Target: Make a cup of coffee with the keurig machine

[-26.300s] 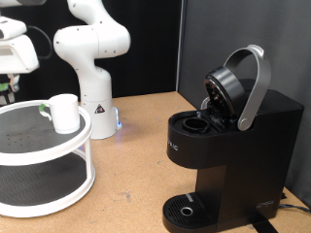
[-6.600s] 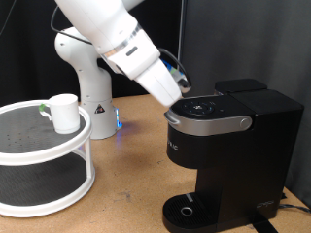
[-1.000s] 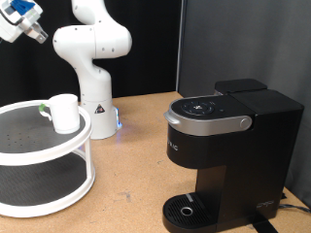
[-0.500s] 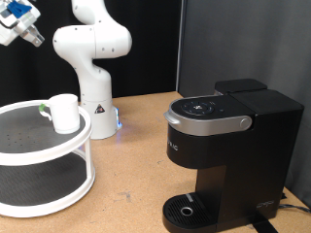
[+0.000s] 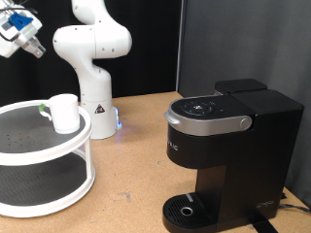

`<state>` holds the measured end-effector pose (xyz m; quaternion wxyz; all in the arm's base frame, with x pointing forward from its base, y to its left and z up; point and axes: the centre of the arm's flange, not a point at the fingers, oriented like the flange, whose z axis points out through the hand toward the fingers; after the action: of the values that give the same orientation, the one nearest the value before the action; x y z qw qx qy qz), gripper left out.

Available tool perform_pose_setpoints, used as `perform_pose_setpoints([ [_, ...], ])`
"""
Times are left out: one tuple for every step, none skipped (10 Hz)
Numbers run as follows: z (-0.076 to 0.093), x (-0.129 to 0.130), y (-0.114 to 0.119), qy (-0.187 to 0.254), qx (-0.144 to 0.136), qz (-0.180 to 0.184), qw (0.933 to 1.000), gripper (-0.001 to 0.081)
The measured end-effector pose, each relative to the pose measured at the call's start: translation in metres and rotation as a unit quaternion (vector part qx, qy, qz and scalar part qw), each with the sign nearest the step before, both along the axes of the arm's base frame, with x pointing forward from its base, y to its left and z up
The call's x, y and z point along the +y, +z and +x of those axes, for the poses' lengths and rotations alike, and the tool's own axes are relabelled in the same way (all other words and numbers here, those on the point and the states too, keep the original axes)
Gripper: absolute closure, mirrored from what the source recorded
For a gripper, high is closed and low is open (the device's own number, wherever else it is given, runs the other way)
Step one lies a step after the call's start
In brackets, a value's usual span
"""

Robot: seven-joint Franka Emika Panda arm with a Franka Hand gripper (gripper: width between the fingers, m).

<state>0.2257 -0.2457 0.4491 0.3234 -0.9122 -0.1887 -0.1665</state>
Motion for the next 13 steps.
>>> perform_pose_setpoints([
  [0.001,0.001,-0.007,-0.001,-0.001,-0.004,1.0,0.0806],
  [0.002,0.002,-0.014,-0.002,0.0,-0.01,1.0,0.0806],
  [0.002,0.003,-0.023,-0.004,0.001,-0.016,0.9999,0.0806],
  [0.003,0.004,-0.031,-0.005,0.002,-0.021,0.9998,0.0806],
  [0.004,0.005,-0.038,-0.007,0.003,-0.026,0.9996,0.0806],
  [0.005,0.006,-0.046,-0.007,0.003,-0.029,0.9996,0.0806],
  [0.005,0.007,-0.053,-0.009,0.001,-0.032,0.9995,0.0806],
  [0.006,0.006,-0.059,-0.015,-0.003,-0.035,0.9993,0.0674],
  [0.006,0.006,-0.066,-0.02,-0.006,-0.04,0.999,0.0536],
  [0.006,0.007,-0.073,-0.024,-0.006,-0.044,0.9987,0.0401],
  [0.007,0.007,-0.079,-0.03,-0.007,-0.049,0.9983,0.0401],
  [0.008,0.007,-0.084,-0.036,-0.008,-0.053,0.998,0.0217],
  [0.007,0.007,-0.09,-0.04,-0.008,-0.055,0.9976,0.0217],
])
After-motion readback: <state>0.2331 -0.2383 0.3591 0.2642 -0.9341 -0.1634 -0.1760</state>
